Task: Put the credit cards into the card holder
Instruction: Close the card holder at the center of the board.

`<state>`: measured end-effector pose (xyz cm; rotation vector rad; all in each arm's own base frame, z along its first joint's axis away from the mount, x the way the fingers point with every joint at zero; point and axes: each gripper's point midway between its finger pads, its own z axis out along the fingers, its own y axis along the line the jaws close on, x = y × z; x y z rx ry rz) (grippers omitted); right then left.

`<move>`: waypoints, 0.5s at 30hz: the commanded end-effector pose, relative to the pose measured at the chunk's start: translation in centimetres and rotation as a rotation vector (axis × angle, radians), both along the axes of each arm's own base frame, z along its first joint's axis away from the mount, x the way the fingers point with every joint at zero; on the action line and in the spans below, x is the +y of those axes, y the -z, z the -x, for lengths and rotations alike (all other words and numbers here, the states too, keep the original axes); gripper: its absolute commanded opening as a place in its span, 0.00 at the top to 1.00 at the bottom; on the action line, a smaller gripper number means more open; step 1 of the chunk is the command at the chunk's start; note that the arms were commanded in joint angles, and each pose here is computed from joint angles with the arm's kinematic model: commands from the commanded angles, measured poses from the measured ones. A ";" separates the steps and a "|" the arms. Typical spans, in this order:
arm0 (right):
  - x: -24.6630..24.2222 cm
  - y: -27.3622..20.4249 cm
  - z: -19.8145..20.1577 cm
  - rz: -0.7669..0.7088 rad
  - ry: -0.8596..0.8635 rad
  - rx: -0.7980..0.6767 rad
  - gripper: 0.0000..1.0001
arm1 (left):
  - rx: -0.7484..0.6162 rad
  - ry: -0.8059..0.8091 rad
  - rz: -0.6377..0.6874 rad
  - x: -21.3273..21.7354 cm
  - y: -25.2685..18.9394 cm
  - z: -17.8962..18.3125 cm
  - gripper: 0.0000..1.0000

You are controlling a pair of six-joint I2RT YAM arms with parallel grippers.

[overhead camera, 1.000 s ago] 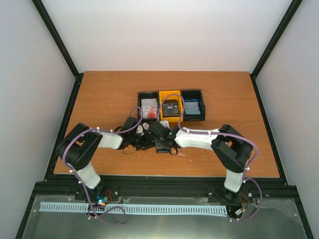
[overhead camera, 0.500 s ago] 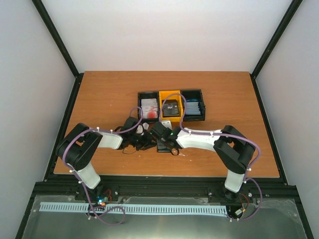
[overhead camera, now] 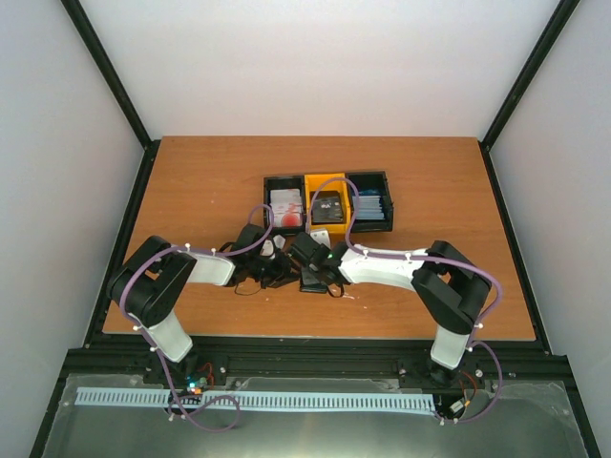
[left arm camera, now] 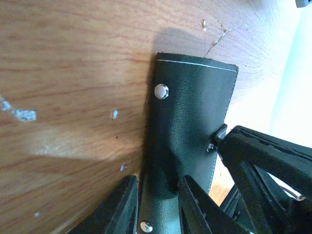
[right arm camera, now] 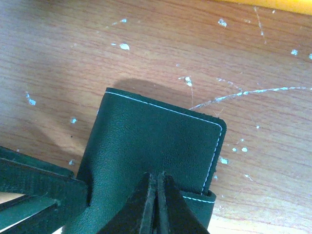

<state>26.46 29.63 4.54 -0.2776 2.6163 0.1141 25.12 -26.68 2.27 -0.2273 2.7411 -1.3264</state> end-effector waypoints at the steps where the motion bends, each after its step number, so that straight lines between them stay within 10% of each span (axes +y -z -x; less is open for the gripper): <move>1: -0.6 1.4 -0.2 0.031 0.023 0.008 0.97 | 0.091 -0.029 -0.092 1.7 2.6 1.4 0.74; 15: 0.2 0.6 0.0 -0.030 0.012 0.007 0.97 | 0.088 -0.021 -0.090 1.5 2.6 1.2 0.74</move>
